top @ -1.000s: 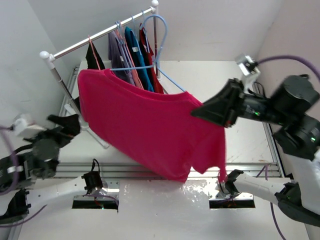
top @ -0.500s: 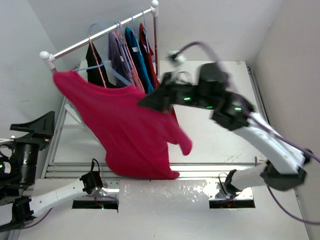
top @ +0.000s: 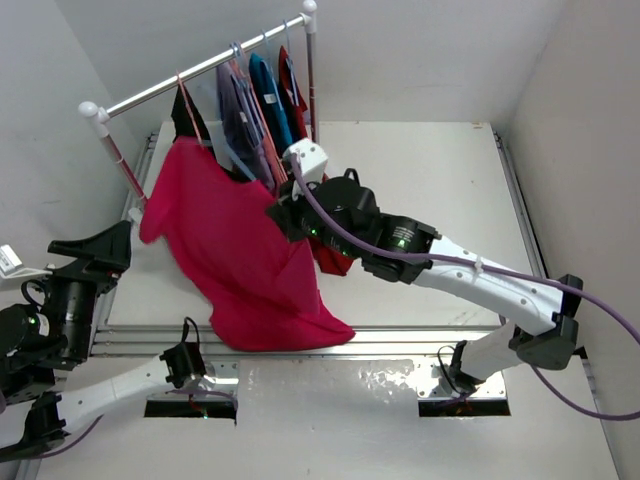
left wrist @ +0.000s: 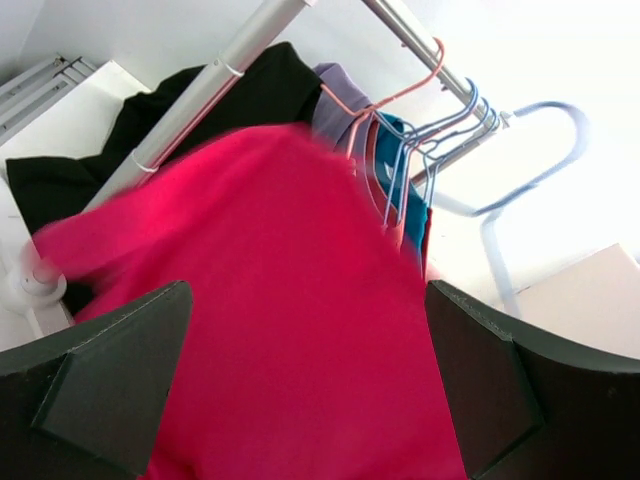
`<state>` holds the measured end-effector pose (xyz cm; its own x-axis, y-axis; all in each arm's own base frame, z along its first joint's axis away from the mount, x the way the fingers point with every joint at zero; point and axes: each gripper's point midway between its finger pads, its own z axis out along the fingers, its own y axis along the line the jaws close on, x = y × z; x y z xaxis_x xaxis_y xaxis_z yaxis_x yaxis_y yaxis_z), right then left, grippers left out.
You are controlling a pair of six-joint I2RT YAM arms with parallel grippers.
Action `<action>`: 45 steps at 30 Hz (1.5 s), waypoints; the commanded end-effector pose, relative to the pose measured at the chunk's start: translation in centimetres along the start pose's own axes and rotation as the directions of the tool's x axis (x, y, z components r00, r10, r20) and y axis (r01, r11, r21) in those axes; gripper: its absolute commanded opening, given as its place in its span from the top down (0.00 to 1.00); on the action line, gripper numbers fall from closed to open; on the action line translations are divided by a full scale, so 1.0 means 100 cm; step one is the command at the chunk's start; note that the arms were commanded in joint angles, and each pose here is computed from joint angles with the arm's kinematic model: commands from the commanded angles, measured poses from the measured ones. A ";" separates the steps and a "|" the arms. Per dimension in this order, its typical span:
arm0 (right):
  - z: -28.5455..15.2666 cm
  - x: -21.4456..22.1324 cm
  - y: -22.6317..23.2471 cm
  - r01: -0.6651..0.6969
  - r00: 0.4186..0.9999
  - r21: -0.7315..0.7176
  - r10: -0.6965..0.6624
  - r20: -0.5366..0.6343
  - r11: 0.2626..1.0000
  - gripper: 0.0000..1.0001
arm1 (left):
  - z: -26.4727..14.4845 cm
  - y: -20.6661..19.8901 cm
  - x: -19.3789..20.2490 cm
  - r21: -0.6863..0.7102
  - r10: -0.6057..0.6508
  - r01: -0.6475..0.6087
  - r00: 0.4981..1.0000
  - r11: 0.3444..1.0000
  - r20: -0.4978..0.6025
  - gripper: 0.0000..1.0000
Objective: Place the t-shirt on the hanger
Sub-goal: Place the hanger at the clothesline.
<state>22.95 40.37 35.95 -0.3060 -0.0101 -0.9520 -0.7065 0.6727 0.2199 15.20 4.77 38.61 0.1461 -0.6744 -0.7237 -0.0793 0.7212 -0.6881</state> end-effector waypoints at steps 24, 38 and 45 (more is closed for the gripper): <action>0.034 -0.111 0.000 -0.060 0.950 0.081 0.032 0.310 0.995 1.00 | 0.001 0.007 0.008 -0.025 0.016 -0.015 1.000 1.000 0.012 0.00; 0.138 -0.077 0.006 -0.151 0.937 0.127 0.101 0.333 0.980 1.00 | 0.007 0.002 0.024 -0.057 0.090 -0.090 0.996 0.994 -0.002 0.00; 0.137 -0.015 -0.006 -0.159 0.952 0.121 0.120 0.281 0.980 1.00 | 0.007 0.001 0.026 -0.046 0.097 -0.097 0.995 0.994 -0.004 0.00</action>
<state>33.25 51.04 28.74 -0.2575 0.0940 -0.9617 -0.5500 0.8040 0.2259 16.01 3.72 36.58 0.1352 -0.6107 -0.7802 -0.1414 0.7675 -0.6252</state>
